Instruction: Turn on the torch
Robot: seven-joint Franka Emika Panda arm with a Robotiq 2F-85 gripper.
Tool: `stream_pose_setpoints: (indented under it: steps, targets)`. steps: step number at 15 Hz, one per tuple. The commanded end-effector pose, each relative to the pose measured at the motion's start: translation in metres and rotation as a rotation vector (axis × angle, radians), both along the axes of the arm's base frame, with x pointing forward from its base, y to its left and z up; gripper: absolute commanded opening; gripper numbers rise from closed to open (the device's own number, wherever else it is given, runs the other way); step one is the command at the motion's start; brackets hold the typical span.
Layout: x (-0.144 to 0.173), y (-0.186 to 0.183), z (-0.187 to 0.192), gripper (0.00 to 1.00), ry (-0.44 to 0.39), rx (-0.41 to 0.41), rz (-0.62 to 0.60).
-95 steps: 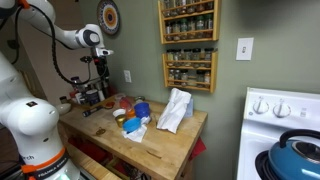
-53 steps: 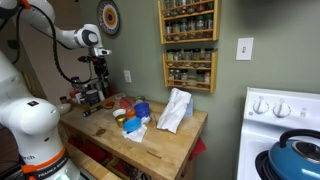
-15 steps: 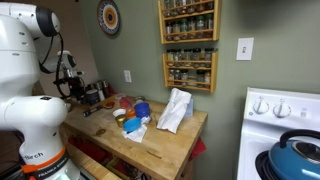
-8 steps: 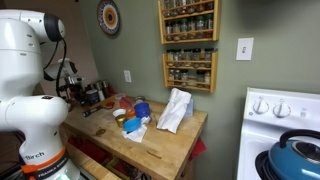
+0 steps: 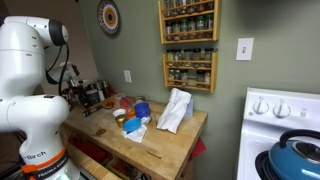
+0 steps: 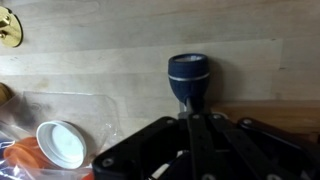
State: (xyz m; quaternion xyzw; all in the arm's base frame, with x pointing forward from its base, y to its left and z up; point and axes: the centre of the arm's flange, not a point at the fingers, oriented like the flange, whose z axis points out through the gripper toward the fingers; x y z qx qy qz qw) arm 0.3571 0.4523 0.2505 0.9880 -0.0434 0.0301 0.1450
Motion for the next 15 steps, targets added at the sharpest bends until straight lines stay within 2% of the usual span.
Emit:
stream_pose_setpoints:
  steps: [1,15]
  targets:
    - [0.001,0.006,-0.006,0.0,-0.039,-0.029,-0.027]
    - [0.0,0.004,-0.016,0.0,-0.046,-0.061,-0.074]
